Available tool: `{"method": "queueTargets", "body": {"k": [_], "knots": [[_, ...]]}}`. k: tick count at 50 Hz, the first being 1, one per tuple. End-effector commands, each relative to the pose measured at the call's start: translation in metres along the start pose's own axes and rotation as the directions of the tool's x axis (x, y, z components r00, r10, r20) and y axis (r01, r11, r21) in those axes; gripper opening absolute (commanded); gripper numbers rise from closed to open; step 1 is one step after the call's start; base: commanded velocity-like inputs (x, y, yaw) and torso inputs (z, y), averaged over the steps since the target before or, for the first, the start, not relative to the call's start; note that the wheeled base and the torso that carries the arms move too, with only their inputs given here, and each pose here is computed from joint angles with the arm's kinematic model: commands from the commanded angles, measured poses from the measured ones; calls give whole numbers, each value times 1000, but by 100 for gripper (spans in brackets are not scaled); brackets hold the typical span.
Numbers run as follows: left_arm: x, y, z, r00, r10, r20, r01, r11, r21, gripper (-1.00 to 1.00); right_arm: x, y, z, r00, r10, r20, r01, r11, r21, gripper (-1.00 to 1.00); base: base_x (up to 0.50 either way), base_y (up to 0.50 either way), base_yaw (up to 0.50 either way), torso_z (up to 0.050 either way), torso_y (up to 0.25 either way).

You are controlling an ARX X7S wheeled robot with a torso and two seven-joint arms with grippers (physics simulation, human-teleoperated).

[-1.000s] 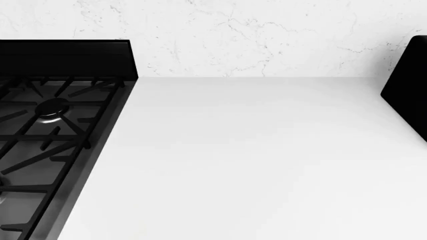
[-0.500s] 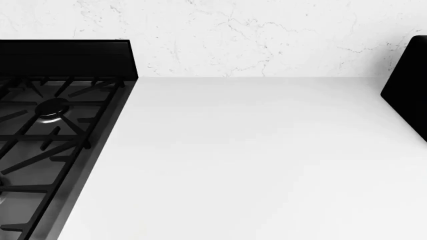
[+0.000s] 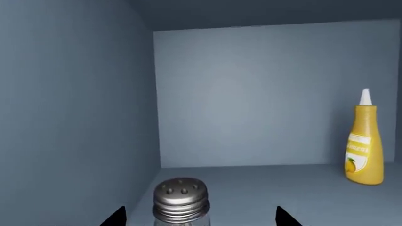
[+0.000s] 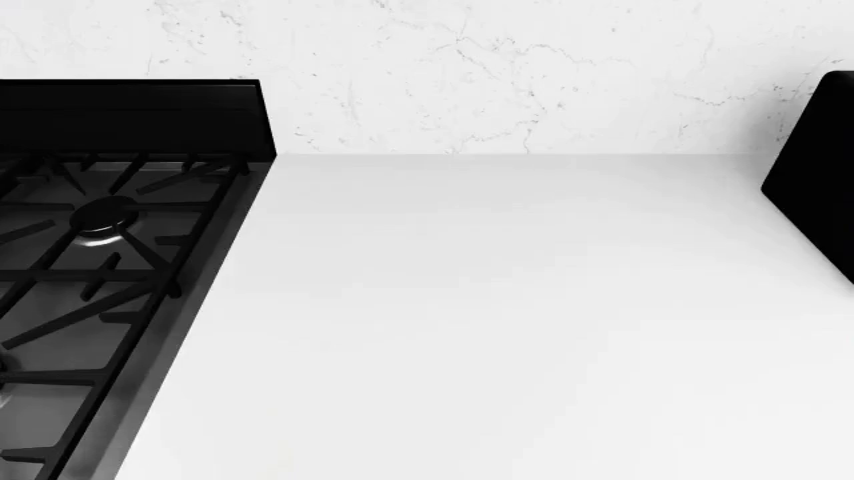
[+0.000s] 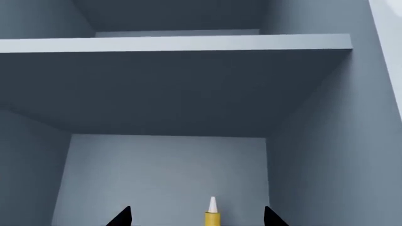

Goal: Pick and place the shaker into the drawer. Then close the cabinet.

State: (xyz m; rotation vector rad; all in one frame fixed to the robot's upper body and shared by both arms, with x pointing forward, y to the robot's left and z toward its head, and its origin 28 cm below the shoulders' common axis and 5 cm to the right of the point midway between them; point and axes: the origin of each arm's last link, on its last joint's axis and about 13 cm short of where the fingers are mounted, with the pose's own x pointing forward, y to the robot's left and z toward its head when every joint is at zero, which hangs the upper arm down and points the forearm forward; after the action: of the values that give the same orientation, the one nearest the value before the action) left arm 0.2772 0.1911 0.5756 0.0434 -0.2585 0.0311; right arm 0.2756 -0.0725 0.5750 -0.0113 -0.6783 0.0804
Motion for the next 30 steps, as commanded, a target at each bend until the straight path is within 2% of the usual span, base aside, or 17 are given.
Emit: {"method": "queueTargets", "body": {"k": [1,22,30], "knots": [[7,-1,-6,1000,2,-17,-2,1000,-5,100,1,-1,-2,1000,0,-2,0,1000,-2,100,0,0,0,0,0],[21,-1,-21,999,29,-46,-29,1000,0,100,0,-4,-7,1000,-3,-8,3,1000,0,100,0,0,0,0,0],[27,-1,-27,998,46,-45,-45,998,39,100,-1,-6,-9,1000,-7,-11,6,1000,-3,100,0,0,0,0,0]]}}
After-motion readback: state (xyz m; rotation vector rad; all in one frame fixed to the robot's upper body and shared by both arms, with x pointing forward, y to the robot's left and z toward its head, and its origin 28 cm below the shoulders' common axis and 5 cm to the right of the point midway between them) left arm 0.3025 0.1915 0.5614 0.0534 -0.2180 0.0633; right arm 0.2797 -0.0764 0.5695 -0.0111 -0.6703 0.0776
